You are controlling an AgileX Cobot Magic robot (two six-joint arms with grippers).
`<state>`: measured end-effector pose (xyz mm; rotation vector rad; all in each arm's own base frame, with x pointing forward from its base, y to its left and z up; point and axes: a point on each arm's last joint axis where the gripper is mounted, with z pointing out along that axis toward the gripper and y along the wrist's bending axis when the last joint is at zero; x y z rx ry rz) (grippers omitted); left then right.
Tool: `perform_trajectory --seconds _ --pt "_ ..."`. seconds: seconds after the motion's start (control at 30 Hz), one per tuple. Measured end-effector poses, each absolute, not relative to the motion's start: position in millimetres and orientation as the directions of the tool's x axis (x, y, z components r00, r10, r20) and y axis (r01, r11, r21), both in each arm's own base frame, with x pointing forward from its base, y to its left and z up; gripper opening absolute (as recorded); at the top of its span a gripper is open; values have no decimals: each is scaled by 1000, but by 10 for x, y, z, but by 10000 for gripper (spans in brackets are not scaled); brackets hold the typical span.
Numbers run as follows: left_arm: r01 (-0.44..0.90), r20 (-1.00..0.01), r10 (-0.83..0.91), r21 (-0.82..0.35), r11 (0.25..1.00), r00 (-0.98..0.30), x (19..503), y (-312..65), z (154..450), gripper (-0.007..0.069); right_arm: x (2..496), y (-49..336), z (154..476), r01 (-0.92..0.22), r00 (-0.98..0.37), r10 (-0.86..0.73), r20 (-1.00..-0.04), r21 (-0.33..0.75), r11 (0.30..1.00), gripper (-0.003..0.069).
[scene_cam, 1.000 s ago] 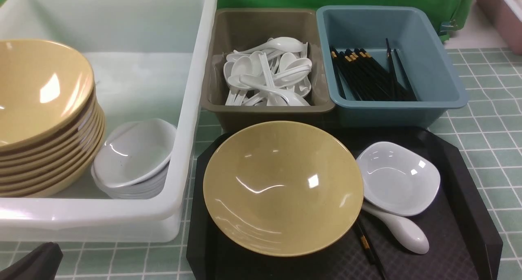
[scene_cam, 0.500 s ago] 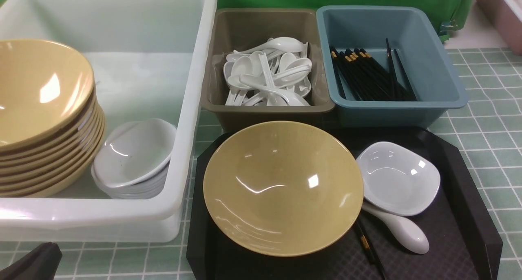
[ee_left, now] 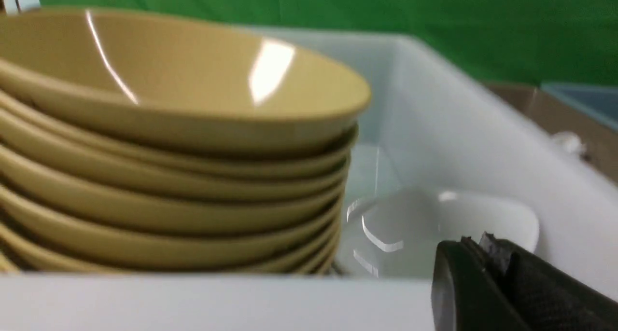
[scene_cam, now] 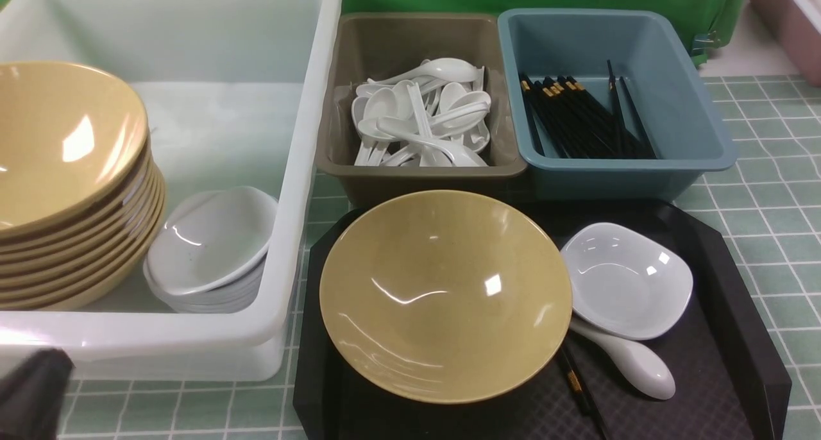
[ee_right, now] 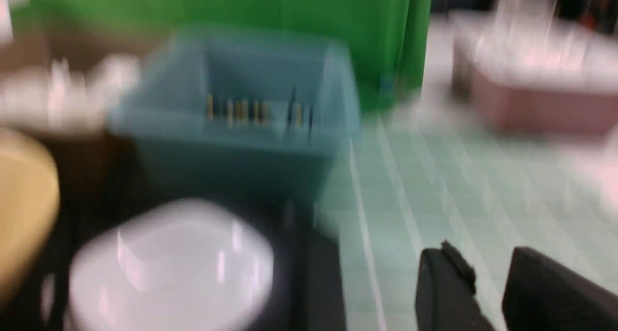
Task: On blue table put chopsticks spoon bowls plates into blue grey white boxes.
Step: 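Grasp the large bowl on the tray by its rim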
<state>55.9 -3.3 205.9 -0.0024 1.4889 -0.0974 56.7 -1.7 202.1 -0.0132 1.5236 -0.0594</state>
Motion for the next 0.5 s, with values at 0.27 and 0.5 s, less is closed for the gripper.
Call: perform_trajectory --seconds 0.27,0.5 --pt "40 -884 -79 -68 997 460 461 17 2404 3 434 8 2452 -17 521 35 -853 31 999 236" --pt "69 -747 -139 -125 990 650 342 48 2579 3 324 17 2596 -238 637 342 -691 245 940 236"
